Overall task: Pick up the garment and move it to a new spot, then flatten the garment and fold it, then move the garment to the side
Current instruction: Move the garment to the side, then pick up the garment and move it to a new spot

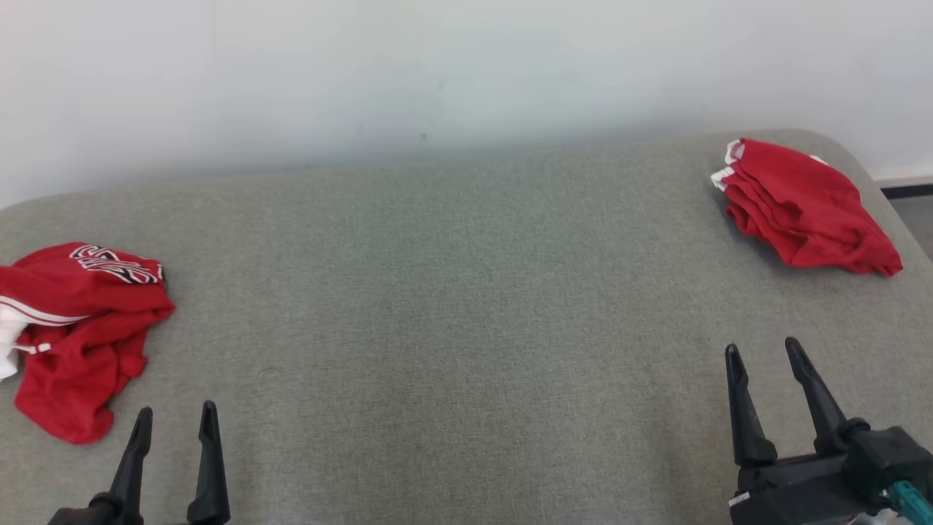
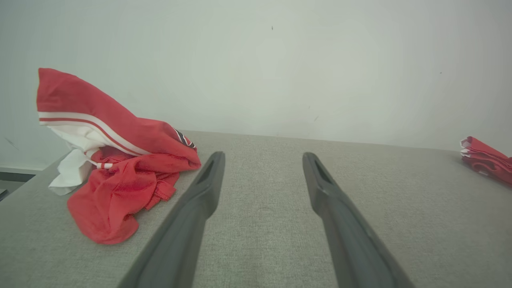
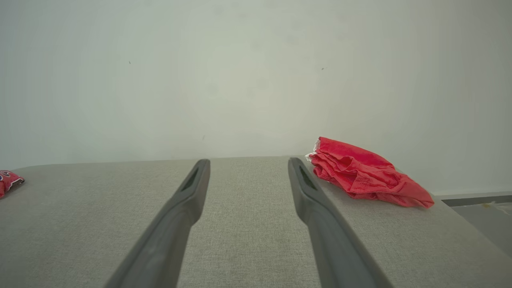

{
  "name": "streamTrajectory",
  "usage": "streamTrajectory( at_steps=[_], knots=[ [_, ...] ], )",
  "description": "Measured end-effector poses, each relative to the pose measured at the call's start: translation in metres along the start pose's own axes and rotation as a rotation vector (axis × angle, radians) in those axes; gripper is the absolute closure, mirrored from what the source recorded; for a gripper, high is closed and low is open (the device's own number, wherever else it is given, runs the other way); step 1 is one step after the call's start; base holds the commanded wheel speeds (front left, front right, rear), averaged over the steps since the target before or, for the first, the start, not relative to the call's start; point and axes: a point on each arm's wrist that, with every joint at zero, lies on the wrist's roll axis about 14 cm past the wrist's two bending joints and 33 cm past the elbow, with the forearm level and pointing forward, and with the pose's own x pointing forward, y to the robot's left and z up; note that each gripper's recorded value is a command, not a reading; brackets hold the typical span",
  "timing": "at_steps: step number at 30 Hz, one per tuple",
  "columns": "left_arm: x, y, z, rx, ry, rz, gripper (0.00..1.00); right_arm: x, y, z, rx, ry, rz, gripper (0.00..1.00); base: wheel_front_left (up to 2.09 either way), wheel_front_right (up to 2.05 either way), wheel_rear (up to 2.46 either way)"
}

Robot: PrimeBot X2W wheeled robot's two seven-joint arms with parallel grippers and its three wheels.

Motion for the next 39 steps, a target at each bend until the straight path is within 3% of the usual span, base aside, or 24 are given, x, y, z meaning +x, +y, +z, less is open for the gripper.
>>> streamTrajectory(
  at_steps=[17,39],
  knots=[
    [-0.023,0.01,0.011,0.012,-0.021,0.039,0.0,-0.017,0.041,-0.002,0.02,0.049,0.07,0.0,0.0,0.0,0.0],
    [-0.023,0.026,0.008,0.045,-0.006,0.09,0.0,-0.015,0.054,-0.008,0.075,0.076,0.085,0.0,0.0,0.0,0.0]
  ],
)
